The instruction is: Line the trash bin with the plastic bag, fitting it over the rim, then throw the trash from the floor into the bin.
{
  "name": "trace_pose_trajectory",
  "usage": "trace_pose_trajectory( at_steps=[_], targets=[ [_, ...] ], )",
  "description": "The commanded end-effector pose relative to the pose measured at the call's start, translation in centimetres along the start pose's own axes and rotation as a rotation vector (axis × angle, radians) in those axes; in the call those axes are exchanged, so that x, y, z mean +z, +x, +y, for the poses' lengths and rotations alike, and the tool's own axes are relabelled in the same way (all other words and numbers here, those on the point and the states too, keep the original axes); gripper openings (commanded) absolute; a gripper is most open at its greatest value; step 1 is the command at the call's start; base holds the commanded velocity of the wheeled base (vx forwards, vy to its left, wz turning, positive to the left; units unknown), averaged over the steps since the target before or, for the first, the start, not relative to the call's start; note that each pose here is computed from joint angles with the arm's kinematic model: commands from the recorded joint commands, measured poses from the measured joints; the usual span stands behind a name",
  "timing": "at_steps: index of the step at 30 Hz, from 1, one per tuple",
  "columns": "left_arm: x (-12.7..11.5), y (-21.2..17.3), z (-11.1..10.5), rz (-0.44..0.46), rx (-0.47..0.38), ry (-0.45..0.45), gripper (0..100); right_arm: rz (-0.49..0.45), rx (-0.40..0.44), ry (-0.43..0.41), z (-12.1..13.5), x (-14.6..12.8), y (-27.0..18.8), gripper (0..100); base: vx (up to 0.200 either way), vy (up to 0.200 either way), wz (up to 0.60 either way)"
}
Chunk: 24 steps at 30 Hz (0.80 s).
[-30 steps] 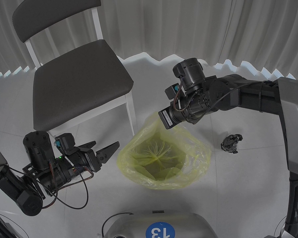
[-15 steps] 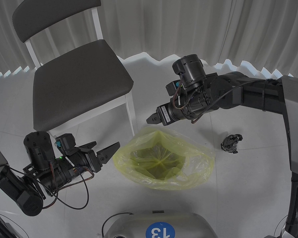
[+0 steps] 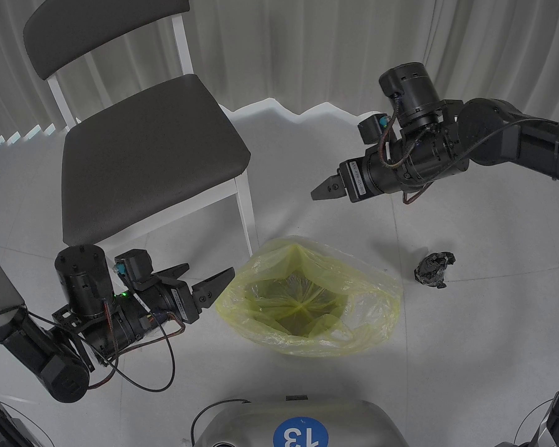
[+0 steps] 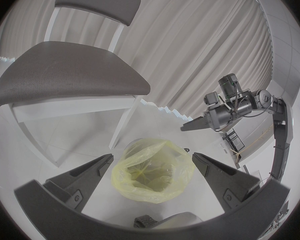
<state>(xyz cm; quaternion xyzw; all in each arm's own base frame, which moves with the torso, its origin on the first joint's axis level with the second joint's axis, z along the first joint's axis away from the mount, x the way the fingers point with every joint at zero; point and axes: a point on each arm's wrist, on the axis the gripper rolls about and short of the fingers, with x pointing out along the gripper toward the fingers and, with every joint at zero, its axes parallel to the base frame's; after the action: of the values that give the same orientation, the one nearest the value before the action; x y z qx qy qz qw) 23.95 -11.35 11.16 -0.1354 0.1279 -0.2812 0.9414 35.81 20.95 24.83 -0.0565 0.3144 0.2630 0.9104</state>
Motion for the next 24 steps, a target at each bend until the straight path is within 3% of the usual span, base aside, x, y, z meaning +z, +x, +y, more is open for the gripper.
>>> trace_pose_trajectory(
  at_steps=[1,5,8,12,16,24],
  targets=[
    [0.3,3.6,0.6,-0.007,-0.002,0.101,100,-0.069,-0.024,-0.025,-1.6,-2.3,-1.5,100,0.000,0.000,0.00],
    [1.4,5.1,0.4,0.062,0.010,0.154,100,-0.101,-0.050,-0.126,-2.7,-4.2,-0.9,100,0.000,0.000,0.00],
    [2.6,6.4,0.4,0.139,0.027,0.182,100,-0.100,-0.050,-0.136,-2.8,-5.6,-0.7,100,0.000,0.000,0.00],
    [4.2,7.8,0.2,0.173,0.039,0.208,100,-0.078,-0.046,-0.154,-2.8,-7.5,-0.6,100,0.000,0.000,0.00],
    [4.8,8.2,-0.3,0.191,0.037,0.237,100,-0.076,-0.051,-0.186,-3.0,-8.9,-0.7,100,0.000,0.000,0.00],
    [4.7,6.3,-0.7,0.178,0.028,0.229,100,-0.107,-0.029,-0.184,-3.2,-8.9,-1.8,100,0.000,0.000,0.00]
  ],
)
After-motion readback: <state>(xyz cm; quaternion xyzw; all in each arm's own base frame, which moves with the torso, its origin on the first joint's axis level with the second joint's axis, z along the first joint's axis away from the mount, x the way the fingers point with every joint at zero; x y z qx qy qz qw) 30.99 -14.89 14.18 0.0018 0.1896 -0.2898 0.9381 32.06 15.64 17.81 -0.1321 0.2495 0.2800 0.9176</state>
